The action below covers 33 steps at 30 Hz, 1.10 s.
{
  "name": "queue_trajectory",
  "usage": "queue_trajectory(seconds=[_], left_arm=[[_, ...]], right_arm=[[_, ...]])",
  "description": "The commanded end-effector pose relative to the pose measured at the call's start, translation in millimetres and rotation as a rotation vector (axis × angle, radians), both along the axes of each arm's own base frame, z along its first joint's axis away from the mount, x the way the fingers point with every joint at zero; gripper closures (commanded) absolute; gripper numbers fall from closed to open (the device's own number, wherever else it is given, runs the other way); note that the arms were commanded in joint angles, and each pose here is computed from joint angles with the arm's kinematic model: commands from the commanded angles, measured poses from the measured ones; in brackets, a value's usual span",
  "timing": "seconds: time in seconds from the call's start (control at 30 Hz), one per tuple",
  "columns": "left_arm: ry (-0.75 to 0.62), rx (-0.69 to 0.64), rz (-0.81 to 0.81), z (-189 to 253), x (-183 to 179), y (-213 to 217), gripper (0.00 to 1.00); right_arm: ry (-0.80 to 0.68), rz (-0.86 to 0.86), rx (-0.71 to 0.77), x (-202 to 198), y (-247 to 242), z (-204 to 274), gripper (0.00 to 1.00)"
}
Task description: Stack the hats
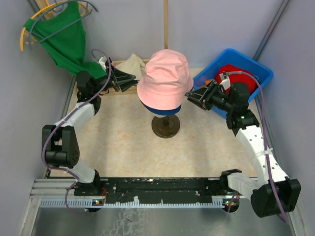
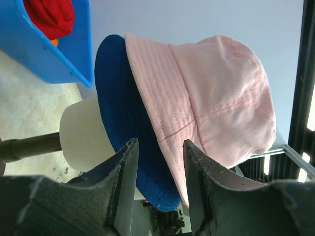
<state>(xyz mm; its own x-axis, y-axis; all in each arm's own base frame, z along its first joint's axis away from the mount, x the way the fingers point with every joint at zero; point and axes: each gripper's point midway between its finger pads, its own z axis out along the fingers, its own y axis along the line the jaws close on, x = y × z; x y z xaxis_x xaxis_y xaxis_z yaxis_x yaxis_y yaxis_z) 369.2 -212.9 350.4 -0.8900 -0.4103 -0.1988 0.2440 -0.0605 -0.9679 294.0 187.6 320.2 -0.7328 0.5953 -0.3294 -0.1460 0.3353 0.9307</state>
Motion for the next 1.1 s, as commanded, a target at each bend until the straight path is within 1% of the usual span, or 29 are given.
queue_trajectory(seconds=[0.0,0.1,0.2,0.27,0.3,0.37,0.47,0.63,0.77,0.87,0.97,1.07], left_arm=[[-0.052,0.041,0.002,1.7,-2.1,1.6,0.53],[-0.054,0.093,0.047,-13.2,9.3,11.8,0.53],[-0.04,0.166,0.093,-34.6,19.9,19.6,0.53],[-0.031,0.244,0.125,-50.9,25.3,22.7,0.52],[-0.023,0.283,0.143,-59.5,26.8,25.0,0.51],[0.006,0.366,0.169,-77.6,26.3,30.1,0.51],[0.002,0.432,0.192,-91.1,24.3,36.8,0.51],[0.023,0.44,0.192,-105.1,20.9,45.1,0.51],[0.033,0.441,0.199,-114.2,25.6,52.4,0.5],[0.049,0.424,0.193,-120.3,31.1,55.6,0.5],[0.061,0.414,0.198,-125.8,37.2,59.0,0.5],[0.068,0.409,0.204,-130.3,42.4,62.8,0.5]], right_arm=[[-0.043,-0.093,-0.163,2.6,-21.7,-0.9,0.57],[-0.026,-0.177,-0.263,7.7,-43.8,-12.4,0.54],[0.007,-0.263,-0.315,19.9,-71.3,-25.5,0.49],[0.03,-0.338,-0.371,32.7,-95.6,-33.0,0.49],[0.047,-0.386,-0.41,41.0,-110.4,-37.2,0.48],[0.08,-0.494,-0.535,59.0,-143.4,-43.1,0.44],[0.118,-0.582,-0.705,87.7,-179.4,-46.3,0.4],[0.185,-0.606,-0.973,142.2,-220.6,-58.5,0.33],[0.21,-0.589,-1.116,180.9,-239.5,-73.0,0.33],[0.214,-0.594,-1.188,202.3,-250.4,-79.6,0.34],[0.208,-0.595,-1.233,222.2,-257.4,-84.3,0.39],[0.205,-0.589,-1.26,240.2,-261.4,-92.7,0.41]])
